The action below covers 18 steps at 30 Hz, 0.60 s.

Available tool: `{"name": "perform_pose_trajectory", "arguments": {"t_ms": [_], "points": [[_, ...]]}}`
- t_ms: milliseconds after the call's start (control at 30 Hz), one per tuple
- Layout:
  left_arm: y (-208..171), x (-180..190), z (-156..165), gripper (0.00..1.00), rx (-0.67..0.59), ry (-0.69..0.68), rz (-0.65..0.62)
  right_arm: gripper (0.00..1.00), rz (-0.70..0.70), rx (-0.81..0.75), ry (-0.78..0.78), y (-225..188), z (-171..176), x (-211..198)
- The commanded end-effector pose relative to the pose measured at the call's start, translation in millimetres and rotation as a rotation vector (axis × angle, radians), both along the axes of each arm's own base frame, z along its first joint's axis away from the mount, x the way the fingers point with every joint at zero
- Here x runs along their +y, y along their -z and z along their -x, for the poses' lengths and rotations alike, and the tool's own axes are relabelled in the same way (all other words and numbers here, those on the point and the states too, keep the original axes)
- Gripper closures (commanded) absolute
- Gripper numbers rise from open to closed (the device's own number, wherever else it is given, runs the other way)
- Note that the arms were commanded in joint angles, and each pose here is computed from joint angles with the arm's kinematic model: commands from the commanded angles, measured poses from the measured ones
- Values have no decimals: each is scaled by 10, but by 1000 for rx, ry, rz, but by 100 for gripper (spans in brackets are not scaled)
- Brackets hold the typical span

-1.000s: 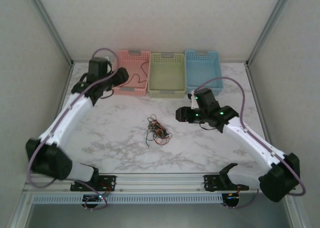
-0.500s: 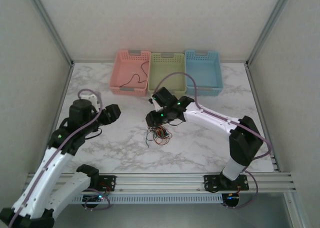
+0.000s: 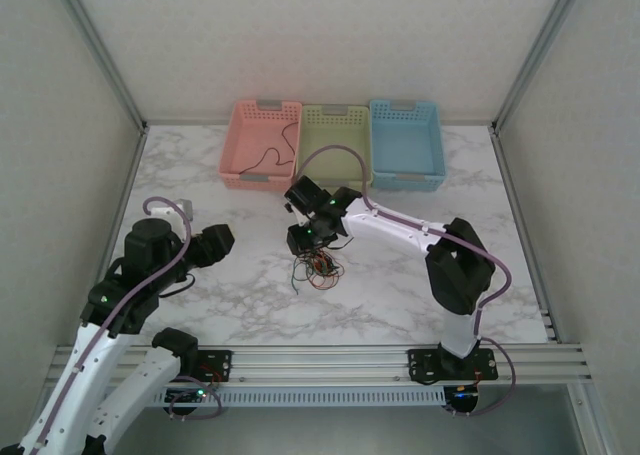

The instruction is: Untangle the cables

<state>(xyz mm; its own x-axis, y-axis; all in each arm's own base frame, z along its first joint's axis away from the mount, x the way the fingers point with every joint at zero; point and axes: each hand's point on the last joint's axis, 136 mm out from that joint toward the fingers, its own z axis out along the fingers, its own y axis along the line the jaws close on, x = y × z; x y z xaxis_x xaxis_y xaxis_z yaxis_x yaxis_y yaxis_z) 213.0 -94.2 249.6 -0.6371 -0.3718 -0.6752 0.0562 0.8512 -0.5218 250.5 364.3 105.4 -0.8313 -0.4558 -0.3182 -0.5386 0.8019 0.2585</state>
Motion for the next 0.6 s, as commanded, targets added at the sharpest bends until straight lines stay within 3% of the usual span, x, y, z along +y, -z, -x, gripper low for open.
{"name": "perform_pose_trajectory", "arguments": {"t_ms": [0,233,567], "points": [[53,9,45,25,16,1,0,74,28,-14,-10,-12,13,6],[69,30,32,25,19,-15,-4,100,-20,-60,-28,-209,35,1],[278,-313,-58,24,77,72,172,100,-246,-207,-144,-841,253,-71]]}}
